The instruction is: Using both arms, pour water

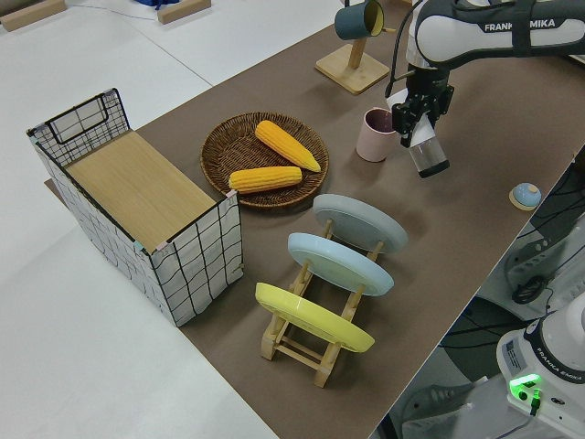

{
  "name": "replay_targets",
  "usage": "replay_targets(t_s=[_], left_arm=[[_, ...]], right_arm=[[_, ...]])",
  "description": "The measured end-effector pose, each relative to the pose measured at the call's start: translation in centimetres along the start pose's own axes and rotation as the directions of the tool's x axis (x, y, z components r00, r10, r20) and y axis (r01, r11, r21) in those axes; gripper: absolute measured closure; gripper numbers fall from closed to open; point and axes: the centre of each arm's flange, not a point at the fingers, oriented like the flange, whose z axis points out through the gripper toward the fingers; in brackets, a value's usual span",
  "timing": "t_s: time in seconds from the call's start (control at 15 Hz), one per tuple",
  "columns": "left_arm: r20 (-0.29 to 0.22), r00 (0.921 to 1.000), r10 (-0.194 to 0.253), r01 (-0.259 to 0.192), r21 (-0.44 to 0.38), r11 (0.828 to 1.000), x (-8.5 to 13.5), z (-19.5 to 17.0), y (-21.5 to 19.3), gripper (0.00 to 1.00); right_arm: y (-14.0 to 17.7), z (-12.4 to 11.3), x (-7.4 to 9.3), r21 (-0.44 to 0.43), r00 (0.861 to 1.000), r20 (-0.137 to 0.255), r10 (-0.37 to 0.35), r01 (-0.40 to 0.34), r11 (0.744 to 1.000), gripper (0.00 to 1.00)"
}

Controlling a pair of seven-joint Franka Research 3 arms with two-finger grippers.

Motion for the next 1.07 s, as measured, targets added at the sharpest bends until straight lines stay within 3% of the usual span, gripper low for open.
replay_targets(t_s=[0.73,1.07], left_arm=[[0.013,0.9999,0.0,0.0,0.002,1.0,0.1,-0.1,0.0,0.37],[-0.008,0.9998,-0.016,0.016,0.0,1.0,0.2,-1.0,-0.4,0.37]], right_arm=[[0.0,0.0,0.0,0.0,1.0,0.0,0.0,0.0,1.0,0.01],[0.0,0.0,0.0,0.0,1.0,0.0,0.0,0.0,1.0,0.01]])
